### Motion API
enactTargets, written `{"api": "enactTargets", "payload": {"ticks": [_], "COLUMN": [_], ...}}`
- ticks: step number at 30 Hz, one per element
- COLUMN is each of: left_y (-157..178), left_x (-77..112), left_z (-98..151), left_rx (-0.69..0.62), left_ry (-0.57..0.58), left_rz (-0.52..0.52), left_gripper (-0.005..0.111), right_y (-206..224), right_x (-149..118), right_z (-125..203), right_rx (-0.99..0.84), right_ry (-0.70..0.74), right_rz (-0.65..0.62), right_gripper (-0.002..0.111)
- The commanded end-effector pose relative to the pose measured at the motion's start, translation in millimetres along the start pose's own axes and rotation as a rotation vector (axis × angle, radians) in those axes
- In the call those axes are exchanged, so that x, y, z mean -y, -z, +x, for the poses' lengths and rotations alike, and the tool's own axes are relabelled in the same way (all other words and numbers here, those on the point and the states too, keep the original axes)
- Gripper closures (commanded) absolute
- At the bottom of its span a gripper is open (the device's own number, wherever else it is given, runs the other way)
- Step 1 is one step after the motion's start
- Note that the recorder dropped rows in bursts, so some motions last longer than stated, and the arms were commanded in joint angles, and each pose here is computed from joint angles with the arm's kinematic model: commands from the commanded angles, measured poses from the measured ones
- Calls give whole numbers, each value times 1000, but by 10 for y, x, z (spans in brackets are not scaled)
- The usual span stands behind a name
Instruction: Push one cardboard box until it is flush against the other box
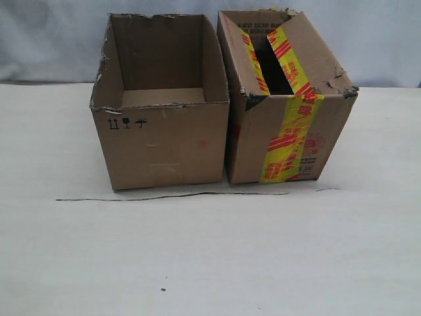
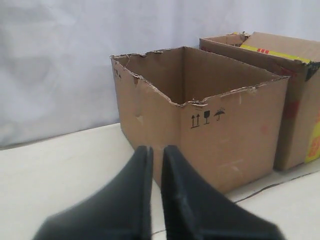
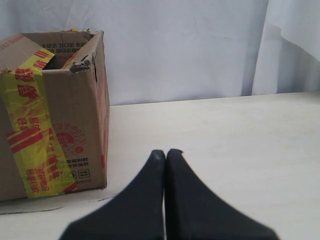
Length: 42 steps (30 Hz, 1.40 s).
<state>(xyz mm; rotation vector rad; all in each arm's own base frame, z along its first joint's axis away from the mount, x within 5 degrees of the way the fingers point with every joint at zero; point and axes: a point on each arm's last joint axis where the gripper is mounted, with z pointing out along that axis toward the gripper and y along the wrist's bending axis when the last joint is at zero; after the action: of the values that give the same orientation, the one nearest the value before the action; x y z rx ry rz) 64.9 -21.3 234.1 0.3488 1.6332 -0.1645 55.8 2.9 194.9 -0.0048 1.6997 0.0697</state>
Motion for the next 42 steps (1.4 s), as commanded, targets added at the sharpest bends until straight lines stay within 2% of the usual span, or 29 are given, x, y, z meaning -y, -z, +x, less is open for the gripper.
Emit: {"api": "enactTargets", "payload": {"ticks": [1,4,6,8,12,42], "left_y": [19,63,105,113,113,114], "left_x": [-34,-87,-111,-122,-133,-135], "left_z": [92,253,303,297,387,399], "left_rx": [42,57,86,96,-4,-17], "left_ry": [21,73,64,74,86,89], "left_rz": [-70,-194,-261,-283,-313,-319], "left_gripper": [107,107,107,107,107,107], "right_y": [-1,-1,-1,-1,-1,-1], "right_x": [0,0,0,0,0,0], "right_z": [11,11,11,11,11,11], "right_rx": [2,2,2,2,2,2], "right_ry": [12,12,12,12,12,12], "right_rz": [-2,-2,-2,-2,-2,-2], "right_gripper": [109,109,109,109,109,109]}}
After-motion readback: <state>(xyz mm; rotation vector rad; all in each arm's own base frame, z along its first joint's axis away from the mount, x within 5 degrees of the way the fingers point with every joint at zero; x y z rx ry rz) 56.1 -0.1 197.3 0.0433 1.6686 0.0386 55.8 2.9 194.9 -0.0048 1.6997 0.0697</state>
